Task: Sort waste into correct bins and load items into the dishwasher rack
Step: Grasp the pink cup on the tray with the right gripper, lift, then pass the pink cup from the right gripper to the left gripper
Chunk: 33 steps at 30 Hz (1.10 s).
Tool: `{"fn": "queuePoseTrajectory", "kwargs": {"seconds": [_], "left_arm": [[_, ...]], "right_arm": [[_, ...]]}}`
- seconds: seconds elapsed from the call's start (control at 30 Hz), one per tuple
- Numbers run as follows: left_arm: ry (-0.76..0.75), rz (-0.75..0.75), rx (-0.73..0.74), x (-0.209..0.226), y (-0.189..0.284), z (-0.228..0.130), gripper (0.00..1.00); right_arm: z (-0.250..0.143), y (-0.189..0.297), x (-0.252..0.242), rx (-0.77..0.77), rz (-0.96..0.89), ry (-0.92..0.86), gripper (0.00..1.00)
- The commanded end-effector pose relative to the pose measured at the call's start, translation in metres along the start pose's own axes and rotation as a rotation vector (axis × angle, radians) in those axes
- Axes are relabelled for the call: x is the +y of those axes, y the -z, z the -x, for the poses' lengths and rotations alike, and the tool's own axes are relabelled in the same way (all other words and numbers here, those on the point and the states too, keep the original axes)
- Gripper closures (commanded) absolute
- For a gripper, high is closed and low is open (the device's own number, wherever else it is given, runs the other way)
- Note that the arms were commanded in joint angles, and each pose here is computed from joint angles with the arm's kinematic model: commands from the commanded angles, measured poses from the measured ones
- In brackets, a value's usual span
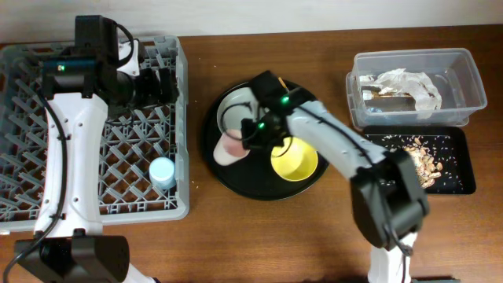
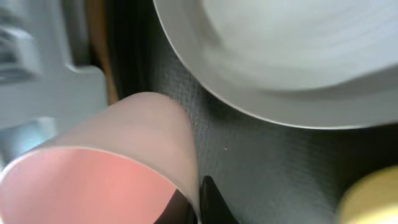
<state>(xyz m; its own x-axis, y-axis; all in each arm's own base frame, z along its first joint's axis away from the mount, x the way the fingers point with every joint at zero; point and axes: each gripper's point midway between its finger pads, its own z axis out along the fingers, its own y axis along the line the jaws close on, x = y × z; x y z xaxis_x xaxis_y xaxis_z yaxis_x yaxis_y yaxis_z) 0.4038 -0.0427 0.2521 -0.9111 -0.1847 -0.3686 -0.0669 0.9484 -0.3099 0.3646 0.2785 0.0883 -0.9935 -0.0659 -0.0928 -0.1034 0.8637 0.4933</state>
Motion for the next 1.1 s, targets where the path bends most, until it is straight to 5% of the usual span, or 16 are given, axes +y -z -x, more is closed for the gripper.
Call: {"fn": "queuePoseTrajectory", "kwargs": {"seconds": [0.0, 0.17, 0.5, 1.07], "left_arm": [[-0.021, -0.33, 0.009, -0.05, 0.016, 0.001, 0.01], [-0.168, -0.768, -0.011, -0.111, 0.056, -0.001, 0.01], [-0.248, -1.264, 0.008, -0.155, 0.128, -0.011, 0.01], [-0.288, -1.3, -0.014, -0.156, 0.134, -0.013, 0.01]], "right_arm": [[0.031, 0.111, 0.033, -0.218, 0.177, 0.083, 0.96], [0.033, 0.171, 0.049, -0.279, 0.407, 0.185, 0.96], [0.034, 0.231, 0.113, -0.342, 0.814, 0.476, 0.96], [0.04, 0.256, 0.136, -0.403, 0.897, 0.557, 0.96]]}}
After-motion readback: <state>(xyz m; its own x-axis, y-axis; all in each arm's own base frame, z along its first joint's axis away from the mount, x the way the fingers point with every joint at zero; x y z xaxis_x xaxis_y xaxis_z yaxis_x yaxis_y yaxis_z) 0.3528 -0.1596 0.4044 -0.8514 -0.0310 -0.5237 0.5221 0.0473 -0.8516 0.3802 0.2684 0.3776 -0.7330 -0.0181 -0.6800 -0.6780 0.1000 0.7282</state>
